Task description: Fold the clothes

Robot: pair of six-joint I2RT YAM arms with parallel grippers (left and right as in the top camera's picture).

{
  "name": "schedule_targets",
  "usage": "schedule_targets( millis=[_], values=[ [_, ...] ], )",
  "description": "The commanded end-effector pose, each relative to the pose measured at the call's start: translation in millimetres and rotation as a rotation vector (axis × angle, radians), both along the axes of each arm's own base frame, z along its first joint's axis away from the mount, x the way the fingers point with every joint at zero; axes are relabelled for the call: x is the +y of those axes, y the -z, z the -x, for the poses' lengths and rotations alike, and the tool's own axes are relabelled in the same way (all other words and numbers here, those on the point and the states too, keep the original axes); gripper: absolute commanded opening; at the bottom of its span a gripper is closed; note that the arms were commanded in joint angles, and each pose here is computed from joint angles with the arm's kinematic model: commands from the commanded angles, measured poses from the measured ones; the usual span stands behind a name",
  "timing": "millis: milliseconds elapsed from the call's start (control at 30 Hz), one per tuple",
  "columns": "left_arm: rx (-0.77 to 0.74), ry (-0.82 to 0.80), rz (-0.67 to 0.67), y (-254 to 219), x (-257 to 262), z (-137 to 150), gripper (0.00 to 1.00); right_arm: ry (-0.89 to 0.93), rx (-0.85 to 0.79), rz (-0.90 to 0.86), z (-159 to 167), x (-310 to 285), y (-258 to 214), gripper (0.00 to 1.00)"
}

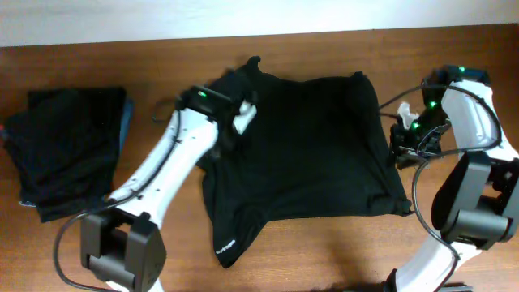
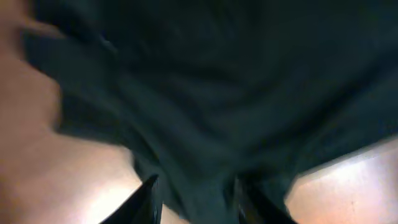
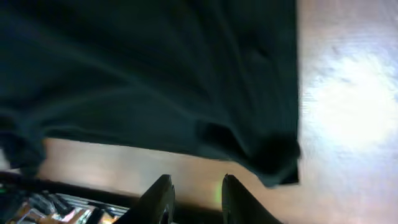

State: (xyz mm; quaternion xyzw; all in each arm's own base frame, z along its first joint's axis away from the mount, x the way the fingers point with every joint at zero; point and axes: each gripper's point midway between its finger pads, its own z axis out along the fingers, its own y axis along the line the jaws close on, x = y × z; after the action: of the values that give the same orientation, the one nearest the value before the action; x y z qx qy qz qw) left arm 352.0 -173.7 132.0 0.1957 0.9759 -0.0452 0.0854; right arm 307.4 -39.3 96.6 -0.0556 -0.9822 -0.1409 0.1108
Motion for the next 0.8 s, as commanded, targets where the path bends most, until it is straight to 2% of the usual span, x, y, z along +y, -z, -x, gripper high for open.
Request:
schedule_targets(
  millis=[0,67,233,500,767],
  values=[
    [-0.072,-0.132,-0.002,-3,34,-34,0.34,-0.061,-0.135,-0.095,-19,23,-14,0.31],
    [-0.071,-0.177,-0.004,7,50,-47,0.3,-0.073,-0.151,-0.092,-23,26,-7,0.31],
    [0.004,-0.224,-0.033,40,69,-53,0.26,-0.081,-0.156,-0.089,-22,31,16,0.31],
    [0.125,-0.22,-0.051,88,67,-47,0.25,-0.08,-0.136,-0.075,-10,30,49,0.31],
    [0.222,-0.219,-0.087,128,69,-38,0.26,-0.08,-0.133,-0.075,-8,30,52,0.31]
  ],
)
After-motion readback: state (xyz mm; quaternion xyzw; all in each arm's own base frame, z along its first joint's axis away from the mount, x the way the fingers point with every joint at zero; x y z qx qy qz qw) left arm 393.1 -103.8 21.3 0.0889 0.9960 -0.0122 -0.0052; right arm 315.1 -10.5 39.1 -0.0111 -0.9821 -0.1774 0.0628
